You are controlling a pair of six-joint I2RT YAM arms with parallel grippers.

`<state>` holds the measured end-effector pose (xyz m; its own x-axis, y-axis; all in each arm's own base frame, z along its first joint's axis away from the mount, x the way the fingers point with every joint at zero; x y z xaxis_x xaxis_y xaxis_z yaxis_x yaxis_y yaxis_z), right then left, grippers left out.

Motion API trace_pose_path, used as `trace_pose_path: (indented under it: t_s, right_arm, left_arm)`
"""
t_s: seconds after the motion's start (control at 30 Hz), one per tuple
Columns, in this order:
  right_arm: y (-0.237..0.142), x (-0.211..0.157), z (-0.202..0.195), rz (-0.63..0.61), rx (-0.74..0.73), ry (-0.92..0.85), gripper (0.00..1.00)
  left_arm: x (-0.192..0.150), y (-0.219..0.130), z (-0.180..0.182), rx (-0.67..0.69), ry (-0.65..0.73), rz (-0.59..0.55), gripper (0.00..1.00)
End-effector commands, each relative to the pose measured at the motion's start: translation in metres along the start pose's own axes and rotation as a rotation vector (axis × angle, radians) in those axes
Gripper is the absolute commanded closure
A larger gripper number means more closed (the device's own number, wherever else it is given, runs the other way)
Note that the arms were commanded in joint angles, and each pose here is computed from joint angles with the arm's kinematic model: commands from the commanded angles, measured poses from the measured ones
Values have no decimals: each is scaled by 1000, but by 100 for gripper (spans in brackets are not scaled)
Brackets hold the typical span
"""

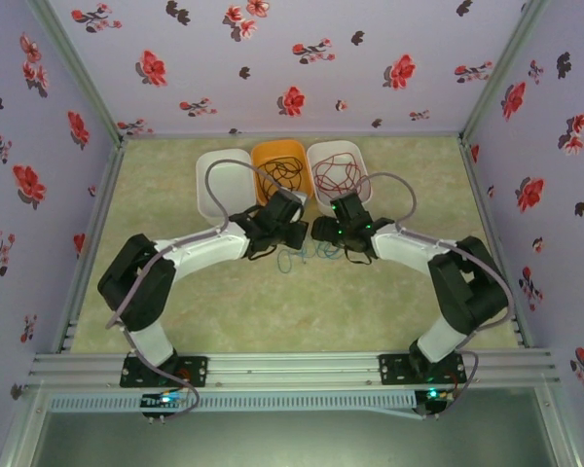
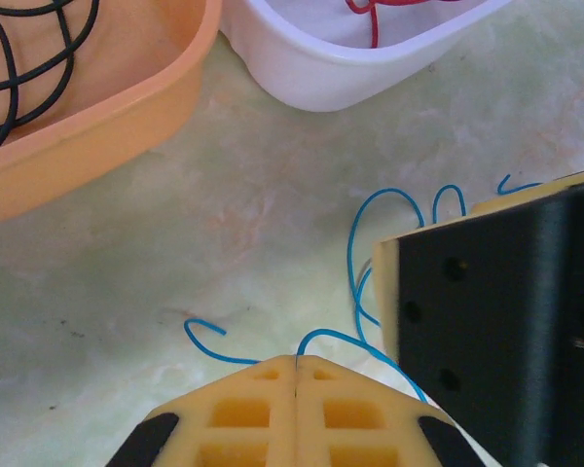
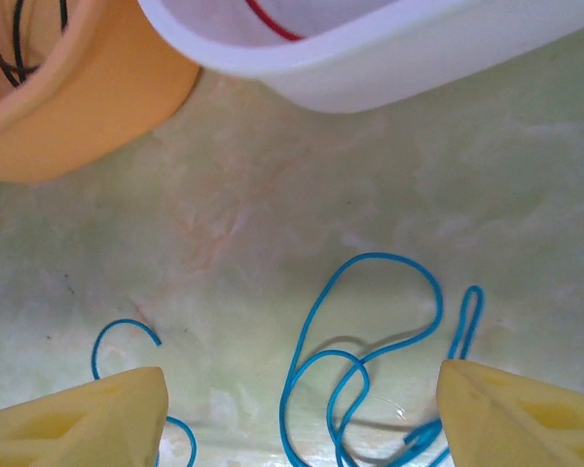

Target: Untangle the cables

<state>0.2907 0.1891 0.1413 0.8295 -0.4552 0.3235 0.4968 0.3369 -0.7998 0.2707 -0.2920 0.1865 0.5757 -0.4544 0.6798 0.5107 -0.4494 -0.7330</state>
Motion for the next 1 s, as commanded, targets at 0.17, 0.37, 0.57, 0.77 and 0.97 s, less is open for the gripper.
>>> trace_pose_path:
  t_s: [0.17,0.37,0.57,0.77,0.97]
  right_arm:
    - [18,-7,-2,34,-61,27,30]
    - [25,-9,-17,40,-228,-11,35]
    - [28,-10,-28,23,-311,-24,39]
    - [24,-8,-36,-3,-376,-33,42]
    - [15,-7,-41,-26,-410,-36,42]
  left_arm:
    - [13,-35,7,34,27,-116,100]
    - [19,-56,15,77,42,-163,100]
    - [23,-86,27,147,68,-205,100]
    - [29,-128,37,207,84,-291,100]
    - [27,-161,48,258,64,-373,100]
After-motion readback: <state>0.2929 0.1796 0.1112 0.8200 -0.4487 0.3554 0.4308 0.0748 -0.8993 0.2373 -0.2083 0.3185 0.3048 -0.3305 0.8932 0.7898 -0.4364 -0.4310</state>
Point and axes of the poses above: each hand's point on the last joint's axis, 136 mm out from that joint toward the fingers, its own y axis out along the fingers, its own z axis along the line the jaws close on, x = y × z, the point moved 10 cm from there along -y, back along the fingers, and after that the axes turned 15 degrees about y, right-handed, at the moved point
